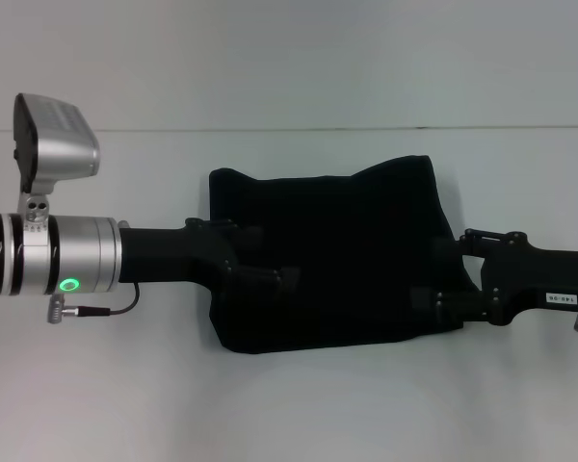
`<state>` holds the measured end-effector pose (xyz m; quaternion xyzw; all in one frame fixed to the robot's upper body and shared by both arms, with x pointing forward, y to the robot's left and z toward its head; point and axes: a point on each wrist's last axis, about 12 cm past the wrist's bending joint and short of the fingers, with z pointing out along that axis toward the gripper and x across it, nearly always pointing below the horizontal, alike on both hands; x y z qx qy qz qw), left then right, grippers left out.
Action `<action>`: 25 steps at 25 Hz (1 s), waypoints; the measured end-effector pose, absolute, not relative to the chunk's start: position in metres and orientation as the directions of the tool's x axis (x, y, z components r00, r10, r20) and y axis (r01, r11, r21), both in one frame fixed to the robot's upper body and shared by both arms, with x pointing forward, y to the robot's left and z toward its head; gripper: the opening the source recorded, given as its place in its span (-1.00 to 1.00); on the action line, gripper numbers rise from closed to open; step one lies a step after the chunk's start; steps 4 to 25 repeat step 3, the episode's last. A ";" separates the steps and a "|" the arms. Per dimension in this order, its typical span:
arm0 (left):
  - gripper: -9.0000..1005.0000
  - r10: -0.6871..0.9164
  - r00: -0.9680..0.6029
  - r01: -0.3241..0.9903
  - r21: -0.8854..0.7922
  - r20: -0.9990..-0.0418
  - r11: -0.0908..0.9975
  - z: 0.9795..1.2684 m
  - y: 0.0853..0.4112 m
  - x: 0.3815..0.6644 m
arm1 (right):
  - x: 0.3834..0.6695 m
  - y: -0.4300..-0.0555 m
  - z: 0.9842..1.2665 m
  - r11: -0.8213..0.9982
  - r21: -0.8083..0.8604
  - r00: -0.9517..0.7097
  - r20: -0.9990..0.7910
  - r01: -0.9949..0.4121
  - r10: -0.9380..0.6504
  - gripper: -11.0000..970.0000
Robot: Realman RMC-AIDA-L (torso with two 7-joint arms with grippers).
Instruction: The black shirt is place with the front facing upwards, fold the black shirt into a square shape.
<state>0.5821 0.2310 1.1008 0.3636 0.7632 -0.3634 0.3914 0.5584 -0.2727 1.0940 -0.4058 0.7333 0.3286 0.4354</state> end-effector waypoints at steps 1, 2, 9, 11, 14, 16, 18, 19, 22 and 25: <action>0.86 0.272 -0.428 0.840 -0.269 -0.862 0.470 1.101 0.231 0.582 | 0.558 -0.274 1.094 0.457 0.129 -0.292 -0.907 -0.880 -0.305 0.83; 0.86 0.272 -0.428 0.840 -0.269 -0.862 0.470 1.101 0.231 0.582 | 0.558 -0.275 1.094 0.460 0.130 -0.291 -0.908 -0.878 -0.300 0.83; 0.86 0.274 -0.426 0.842 -0.267 -0.862 0.469 1.100 0.230 0.582 | 0.558 -0.276 1.095 0.464 0.129 -0.290 -0.910 -0.876 -0.296 0.83; 0.86 0.274 -0.426 0.842 -0.267 -0.862 0.469 1.100 0.230 0.582 | 0.558 -0.276 1.095 0.464 0.129 -0.290 -0.910 -0.876 -0.296 0.83; 0.86 0.274 -0.426 0.842 -0.267 -0.862 0.469 1.100 0.230 0.582 | 0.558 -0.276 1.095 0.464 0.129 -0.290 -0.910 -0.876 -0.296 0.83; 0.86 0.274 -0.426 0.842 -0.267 -0.862 0.469 1.100 0.230 0.582 | 0.558 -0.276 1.095 0.464 0.129 -0.290 -0.910 -0.876 -0.296 0.83; 0.86 0.274 -0.426 0.842 -0.267 -0.862 0.469 1.100 0.230 0.582 | 0.558 -0.276 1.095 0.464 0.129 -0.290 -0.910 -0.876 -0.296 0.83; 0.86 0.274 -0.426 0.842 -0.267 -0.862 0.469 1.100 0.230 0.582 | 0.558 -0.276 1.095 0.464 0.129 -0.290 -0.910 -0.876 -0.296 0.83; 0.86 0.274 -0.426 0.842 -0.267 -0.862 0.469 1.100 0.230 0.582 | 0.558 -0.276 1.095 0.464 0.129 -0.290 -0.910 -0.876 -0.296 0.83; 0.86 0.274 -0.426 0.842 -0.267 -0.862 0.469 1.100 0.230 0.582 | 0.558 -0.276 1.095 0.464 0.129 -0.290 -0.910 -0.876 -0.296 0.83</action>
